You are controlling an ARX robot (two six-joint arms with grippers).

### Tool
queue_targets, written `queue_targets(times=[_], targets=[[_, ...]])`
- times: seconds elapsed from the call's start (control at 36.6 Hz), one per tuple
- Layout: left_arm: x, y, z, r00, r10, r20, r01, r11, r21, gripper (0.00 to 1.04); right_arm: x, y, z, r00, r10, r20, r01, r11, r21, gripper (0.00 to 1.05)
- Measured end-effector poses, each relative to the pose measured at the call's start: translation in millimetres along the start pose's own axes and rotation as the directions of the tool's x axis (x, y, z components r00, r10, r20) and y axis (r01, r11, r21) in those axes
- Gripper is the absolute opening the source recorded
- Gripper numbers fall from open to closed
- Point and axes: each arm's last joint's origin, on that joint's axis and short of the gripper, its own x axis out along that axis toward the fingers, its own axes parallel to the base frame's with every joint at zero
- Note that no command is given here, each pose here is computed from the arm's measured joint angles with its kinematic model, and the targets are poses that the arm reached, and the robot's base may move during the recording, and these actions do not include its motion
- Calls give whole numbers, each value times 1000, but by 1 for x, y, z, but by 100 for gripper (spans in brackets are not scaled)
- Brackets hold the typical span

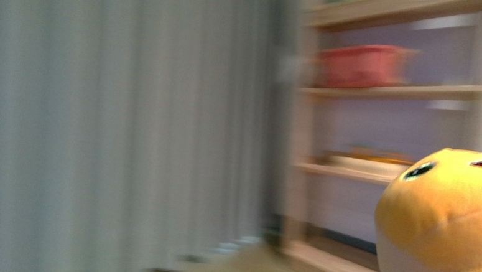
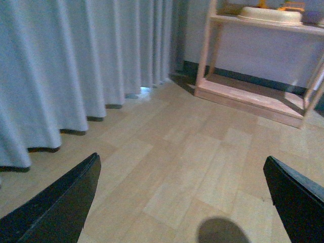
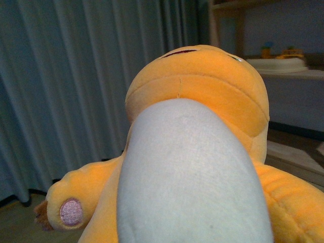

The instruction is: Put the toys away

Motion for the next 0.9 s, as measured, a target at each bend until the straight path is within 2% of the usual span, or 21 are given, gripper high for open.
queue_targets(times=[0.9], targets=[[0, 0, 0, 1000, -2, 0, 2, 1000, 0, 99, 0, 0, 0, 1000, 1, 1, -1, 1000, 1, 10]])
